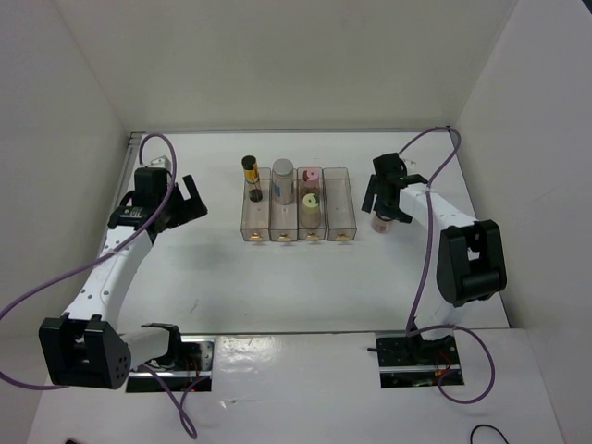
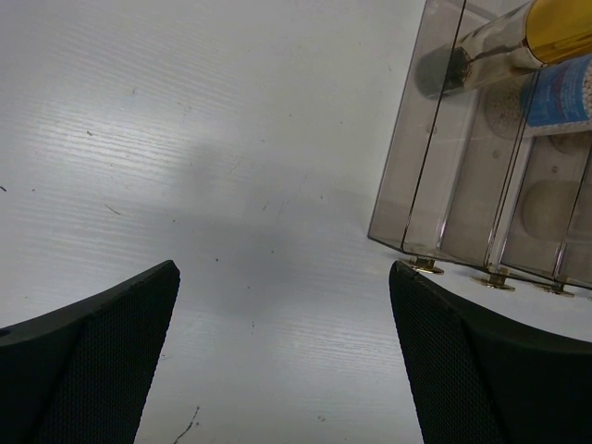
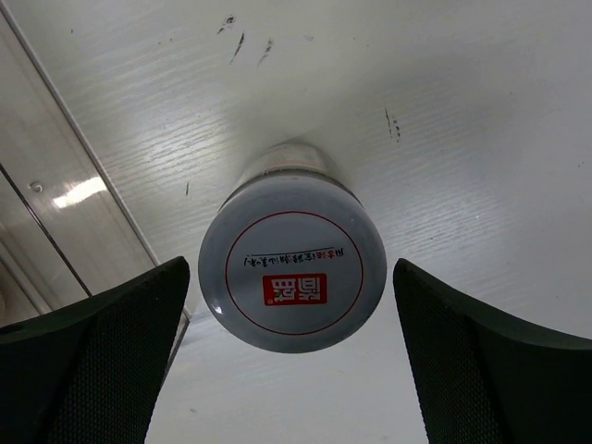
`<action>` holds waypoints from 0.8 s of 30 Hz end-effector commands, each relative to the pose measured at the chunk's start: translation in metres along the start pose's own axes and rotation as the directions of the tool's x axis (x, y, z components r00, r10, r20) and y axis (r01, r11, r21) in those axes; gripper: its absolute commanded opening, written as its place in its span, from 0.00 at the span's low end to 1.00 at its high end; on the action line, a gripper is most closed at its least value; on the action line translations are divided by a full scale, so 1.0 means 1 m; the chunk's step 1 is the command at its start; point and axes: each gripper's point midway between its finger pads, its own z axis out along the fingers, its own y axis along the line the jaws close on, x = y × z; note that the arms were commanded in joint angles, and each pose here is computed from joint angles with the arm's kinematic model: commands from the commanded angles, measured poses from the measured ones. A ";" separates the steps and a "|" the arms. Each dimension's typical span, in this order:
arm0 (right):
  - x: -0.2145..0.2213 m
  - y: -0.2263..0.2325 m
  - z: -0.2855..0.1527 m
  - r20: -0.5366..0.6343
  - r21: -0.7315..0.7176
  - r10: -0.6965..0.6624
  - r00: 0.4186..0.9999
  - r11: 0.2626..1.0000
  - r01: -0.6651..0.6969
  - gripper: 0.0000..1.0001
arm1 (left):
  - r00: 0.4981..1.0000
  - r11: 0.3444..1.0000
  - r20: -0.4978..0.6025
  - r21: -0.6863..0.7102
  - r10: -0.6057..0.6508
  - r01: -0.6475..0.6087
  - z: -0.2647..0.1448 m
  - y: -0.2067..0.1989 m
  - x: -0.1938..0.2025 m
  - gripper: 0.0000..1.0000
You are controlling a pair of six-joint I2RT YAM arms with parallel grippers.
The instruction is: Organize the condiment bottles
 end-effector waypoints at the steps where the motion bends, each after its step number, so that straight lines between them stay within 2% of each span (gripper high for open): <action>1: -0.012 0.004 0.008 0.038 -0.022 0.020 0.999 1.000 -0.019 0.93 | 1.000 1.000 0.019 -0.006 0.005 -0.005 0.004 0.003 -0.007 1.00; 5: -0.011 0.000 0.012 0.022 -0.022 0.033 0.999 0.999 -0.032 0.92 | 1.000 1.000 0.003 -0.013 0.005 -0.005 0.006 0.004 -0.004 1.00; 12: -0.016 -0.001 0.015 0.029 -0.021 0.043 0.999 0.999 -0.042 0.81 | 1.000 1.000 0.002 -0.013 0.005 -0.005 0.007 0.003 -0.006 1.00; 16: -0.014 -0.002 0.017 0.022 -0.017 0.031 0.999 0.999 -0.031 0.67 | 1.000 1.000 0.002 -0.013 0.005 -0.005 0.007 0.003 -0.006 1.00; 17: -0.014 -0.002 0.017 0.022 -0.017 0.031 0.999 0.999 -0.031 0.58 | 1.000 1.000 0.002 -0.013 0.005 -0.005 0.007 0.003 -0.006 1.00; 19: -0.014 -0.002 0.017 0.022 -0.017 0.031 0.999 0.999 -0.031 0.52 | 1.000 1.000 0.002 -0.013 0.005 -0.005 0.007 0.003 -0.006 1.00; 20: -0.014 -0.002 0.017 0.022 -0.017 0.031 0.999 0.999 -0.031 0.44 | 1.000 1.000 -0.006 -0.016 0.005 -0.005 0.006 0.004 -0.004 1.00; 22: -0.013 0.000 0.017 0.017 -0.027 0.031 0.999 0.999 -0.030 0.37 | 1.000 1.000 -0.006 -0.016 0.005 -0.005 0.006 0.004 -0.004 1.00; 23: -0.013 0.000 0.017 0.017 -0.027 0.031 0.999 0.999 -0.030 0.28 | 1.000 1.000 -0.006 -0.016 0.005 -0.005 0.006 0.004 -0.004 1.00; 24: -0.013 0.000 0.017 0.017 -0.027 0.031 0.999 0.999 -0.030 0.25 | 1.000 1.000 -0.006 -0.016 0.005 -0.005 0.006 0.004 -0.004 1.00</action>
